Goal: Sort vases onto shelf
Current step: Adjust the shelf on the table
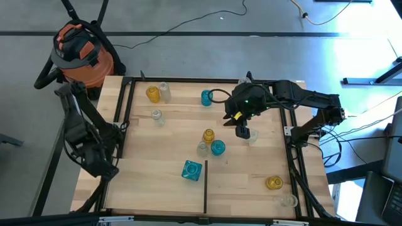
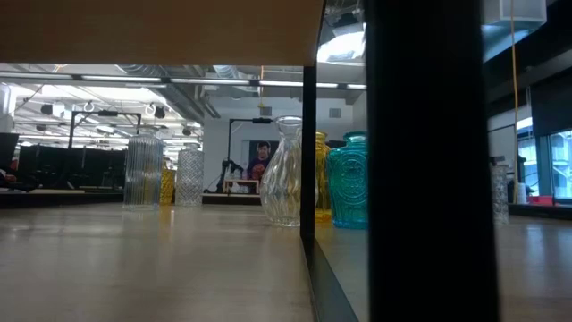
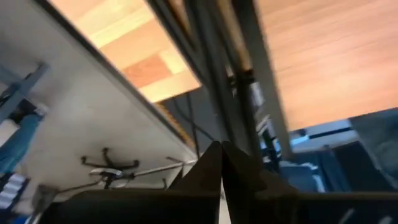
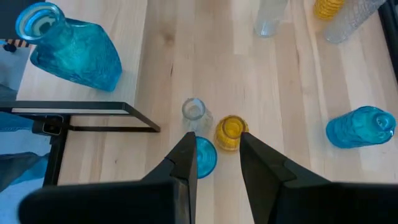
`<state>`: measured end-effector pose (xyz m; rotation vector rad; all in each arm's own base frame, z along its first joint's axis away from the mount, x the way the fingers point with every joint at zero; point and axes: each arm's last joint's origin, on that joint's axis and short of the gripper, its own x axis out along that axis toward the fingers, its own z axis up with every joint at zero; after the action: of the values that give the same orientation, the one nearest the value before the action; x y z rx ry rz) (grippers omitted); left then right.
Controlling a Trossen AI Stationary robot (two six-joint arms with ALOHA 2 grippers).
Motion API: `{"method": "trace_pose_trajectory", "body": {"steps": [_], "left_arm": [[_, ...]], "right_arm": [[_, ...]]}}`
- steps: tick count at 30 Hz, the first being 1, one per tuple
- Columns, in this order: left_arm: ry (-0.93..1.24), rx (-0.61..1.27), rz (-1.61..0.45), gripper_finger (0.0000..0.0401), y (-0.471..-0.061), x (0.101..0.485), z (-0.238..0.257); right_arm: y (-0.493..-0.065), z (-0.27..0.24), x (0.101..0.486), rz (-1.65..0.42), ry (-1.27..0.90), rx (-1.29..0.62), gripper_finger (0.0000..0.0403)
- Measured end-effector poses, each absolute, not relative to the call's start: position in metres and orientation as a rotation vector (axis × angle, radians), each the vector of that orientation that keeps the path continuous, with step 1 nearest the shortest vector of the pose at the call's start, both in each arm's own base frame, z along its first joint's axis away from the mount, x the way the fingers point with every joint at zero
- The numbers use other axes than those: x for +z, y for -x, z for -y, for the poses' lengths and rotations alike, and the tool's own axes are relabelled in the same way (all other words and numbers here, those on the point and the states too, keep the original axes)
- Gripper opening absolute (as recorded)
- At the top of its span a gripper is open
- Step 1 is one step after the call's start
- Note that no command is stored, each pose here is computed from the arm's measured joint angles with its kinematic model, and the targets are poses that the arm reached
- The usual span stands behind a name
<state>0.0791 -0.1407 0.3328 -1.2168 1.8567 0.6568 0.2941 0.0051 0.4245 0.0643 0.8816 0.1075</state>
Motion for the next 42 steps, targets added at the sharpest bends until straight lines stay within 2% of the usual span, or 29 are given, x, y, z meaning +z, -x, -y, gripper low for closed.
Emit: {"method": "trace_pose_trajectory", "body": {"steps": [7,13,19,23,42], "left_arm": [[1.206,0.667,-1.877,0.0,-0.079,0.322,0.149],[1.144,0.772,-1.717,0.0,-0.089,0.303,0.158],[1.077,0.816,-1.759,0.0,-0.091,0.292,0.174],[1.086,0.801,-1.754,0.0,-0.095,0.288,0.181],[1.223,0.691,-1.464,0.0,-0.126,0.287,0.18]], "right_arm": [[-0.294,-0.005,0.424,-0.881,-0.034,0.122,0.0085],[-0.292,-0.005,0.423,-0.91,-0.042,0.119,0.0085],[-0.289,-0.005,0.421,-0.949,-0.046,0.117,0.0085],[-0.289,-0.005,0.421,-0.948,-0.042,0.119,0.0085],[-0.289,-0.005,0.421,-0.946,-0.029,0.126,0.0085]]}}
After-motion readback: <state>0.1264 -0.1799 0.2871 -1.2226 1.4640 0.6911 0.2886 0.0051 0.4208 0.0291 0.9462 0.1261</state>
